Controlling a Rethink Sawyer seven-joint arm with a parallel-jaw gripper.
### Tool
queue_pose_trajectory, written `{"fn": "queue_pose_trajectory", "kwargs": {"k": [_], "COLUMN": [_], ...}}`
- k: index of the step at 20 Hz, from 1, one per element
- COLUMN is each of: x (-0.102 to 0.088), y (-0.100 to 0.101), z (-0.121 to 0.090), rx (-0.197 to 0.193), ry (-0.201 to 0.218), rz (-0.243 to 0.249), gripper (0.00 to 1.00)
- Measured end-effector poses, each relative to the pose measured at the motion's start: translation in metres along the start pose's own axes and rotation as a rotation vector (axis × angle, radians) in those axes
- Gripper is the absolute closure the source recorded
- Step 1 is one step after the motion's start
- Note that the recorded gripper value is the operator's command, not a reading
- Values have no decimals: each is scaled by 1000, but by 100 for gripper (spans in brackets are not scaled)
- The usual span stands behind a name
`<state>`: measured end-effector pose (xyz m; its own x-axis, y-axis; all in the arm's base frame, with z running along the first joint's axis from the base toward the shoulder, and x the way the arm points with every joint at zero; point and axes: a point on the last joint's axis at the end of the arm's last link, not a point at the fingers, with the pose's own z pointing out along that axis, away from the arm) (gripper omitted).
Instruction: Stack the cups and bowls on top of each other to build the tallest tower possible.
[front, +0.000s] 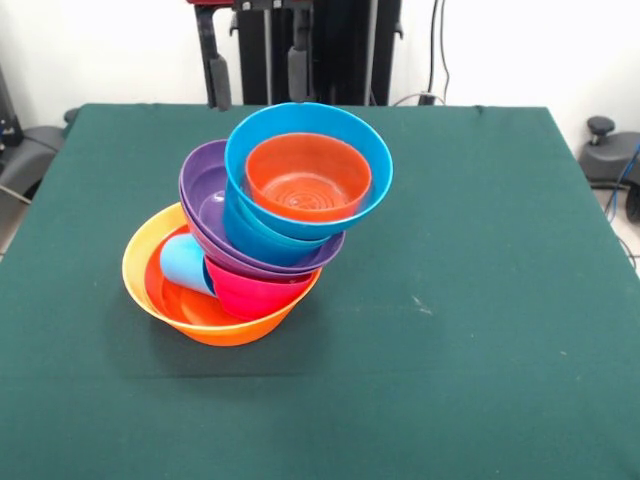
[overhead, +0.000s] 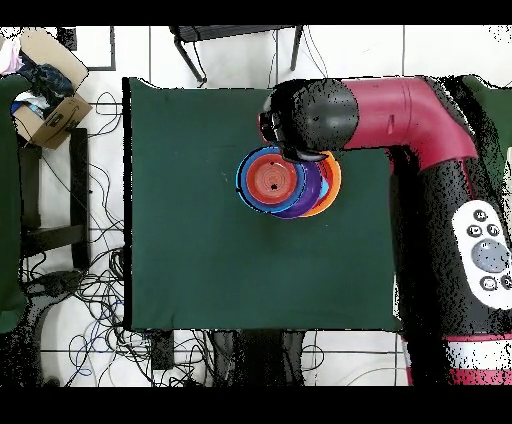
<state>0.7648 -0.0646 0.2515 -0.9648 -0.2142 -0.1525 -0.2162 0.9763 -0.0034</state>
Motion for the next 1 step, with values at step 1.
{"fn": "queue_pose_trajectory", "kwargs": {"k": [1], "x": [-3], "y": [1], "z": [-3], "rx": [2], "ry": [3], "rz": [-1], "gripper": [0]}}
